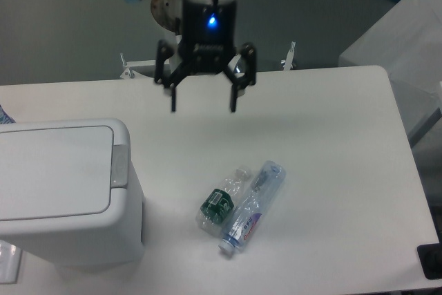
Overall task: Open the trash can
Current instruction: 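Lower the gripper onto the lid edge of the white trash can, then push the trash can lid up and back with the gripper fingers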
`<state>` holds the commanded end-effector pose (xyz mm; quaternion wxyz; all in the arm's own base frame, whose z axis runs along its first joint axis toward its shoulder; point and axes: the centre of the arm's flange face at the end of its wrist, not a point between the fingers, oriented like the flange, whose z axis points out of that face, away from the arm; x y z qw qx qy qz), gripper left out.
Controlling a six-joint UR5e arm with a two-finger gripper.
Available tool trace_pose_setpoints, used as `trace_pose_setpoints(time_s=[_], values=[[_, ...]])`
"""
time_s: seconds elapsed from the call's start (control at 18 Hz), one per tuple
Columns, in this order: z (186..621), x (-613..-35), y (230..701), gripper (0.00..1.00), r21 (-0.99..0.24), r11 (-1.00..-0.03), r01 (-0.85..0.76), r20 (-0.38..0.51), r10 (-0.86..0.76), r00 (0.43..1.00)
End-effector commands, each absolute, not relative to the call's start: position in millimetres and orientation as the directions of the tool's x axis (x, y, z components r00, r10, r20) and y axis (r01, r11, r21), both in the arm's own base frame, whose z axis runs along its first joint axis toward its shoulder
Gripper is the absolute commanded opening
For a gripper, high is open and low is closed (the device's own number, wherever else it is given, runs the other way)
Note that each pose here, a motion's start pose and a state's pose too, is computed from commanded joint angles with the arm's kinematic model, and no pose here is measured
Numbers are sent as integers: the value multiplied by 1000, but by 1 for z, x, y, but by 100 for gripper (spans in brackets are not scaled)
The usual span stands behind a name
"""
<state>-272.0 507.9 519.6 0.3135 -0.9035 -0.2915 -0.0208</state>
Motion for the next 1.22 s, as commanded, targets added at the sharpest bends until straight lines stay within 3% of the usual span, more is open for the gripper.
trace_pose_setpoints(time_s=[0.39, 1.22], values=[[502, -273, 537, 100, -523, -647, 555, 239, 513, 824], [488, -265, 551, 100, -491, -648, 582, 265, 525, 809]])
